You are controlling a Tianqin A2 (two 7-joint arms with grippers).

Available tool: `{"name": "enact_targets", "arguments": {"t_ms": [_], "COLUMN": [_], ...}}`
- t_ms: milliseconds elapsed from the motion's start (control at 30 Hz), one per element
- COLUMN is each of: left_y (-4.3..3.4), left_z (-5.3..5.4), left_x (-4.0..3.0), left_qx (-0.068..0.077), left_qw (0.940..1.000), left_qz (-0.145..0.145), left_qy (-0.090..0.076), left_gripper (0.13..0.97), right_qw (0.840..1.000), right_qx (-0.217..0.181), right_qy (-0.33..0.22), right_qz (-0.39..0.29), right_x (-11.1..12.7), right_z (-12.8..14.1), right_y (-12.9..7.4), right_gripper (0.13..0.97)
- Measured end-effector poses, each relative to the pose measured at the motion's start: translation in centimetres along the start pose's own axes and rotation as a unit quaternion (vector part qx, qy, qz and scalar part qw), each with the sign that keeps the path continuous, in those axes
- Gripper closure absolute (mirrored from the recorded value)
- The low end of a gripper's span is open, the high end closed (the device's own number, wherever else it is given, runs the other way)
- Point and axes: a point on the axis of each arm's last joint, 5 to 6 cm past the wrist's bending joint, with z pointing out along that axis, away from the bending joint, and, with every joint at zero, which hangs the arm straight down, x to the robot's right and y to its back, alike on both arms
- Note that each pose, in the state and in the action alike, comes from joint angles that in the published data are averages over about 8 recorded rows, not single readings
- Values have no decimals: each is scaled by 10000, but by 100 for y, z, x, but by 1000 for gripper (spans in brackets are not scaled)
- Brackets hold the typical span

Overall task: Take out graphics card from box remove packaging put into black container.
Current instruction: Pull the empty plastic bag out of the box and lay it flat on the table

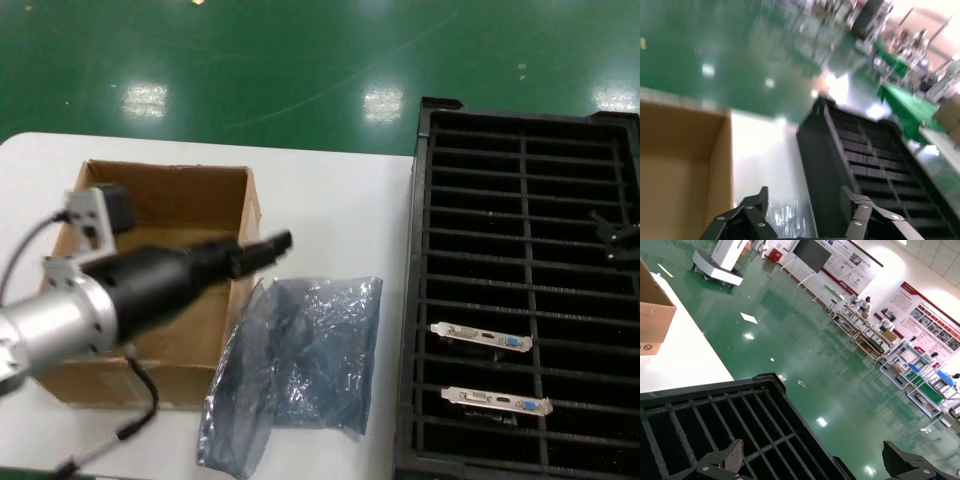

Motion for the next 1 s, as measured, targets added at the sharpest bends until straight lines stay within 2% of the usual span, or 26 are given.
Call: {"name": "enact_targets", "arguments": {"t_ms": [133,200,267,333,400,500,567,633,800,1000], "left_y": [-145,-208,-258,-298,-326,-342,-337,-323,-262,-154], "left_z": [-184,-290,-394,-499,-594,-702,-733,-736,-680,-601], "left_x": [-41,-48,-44,-29,-13,3,7,6,4,-4], "left_qx": [522,788,1055,1345,1618,1920,2018,2059,2103,2187], "left_qw": [9975,9937,9873,9772,9636,9422,9331,9293,9303,9297], "left_qz": [465,790,1160,1585,2014,2533,2718,2791,2775,2770], "left_qy": [-58,-132,-248,-434,-683,-1065,-1216,-1266,-1158,-1054], "left_gripper": [599,550,524,473,423,347,330,296,211,167], "right_qw": [10000,10000,10000,10000,10000,10000,10000,10000,9998,9988], "right_qx": [0,0,0,0,0,2,11,30,114,234], "right_qy": [0,0,0,0,0,0,-1,0,7,33], "right_qz": [0,0,0,0,0,3,20,51,190,428], "right_x": [0,0,0,0,0,-2,-12,-30,-113,-250], "right_z": [0,0,0,0,0,0,1,2,7,10], "right_y": [0,0,0,0,0,0,4,9,36,80], "right_gripper": [130,130,130,130,130,130,130,130,130,130]}}
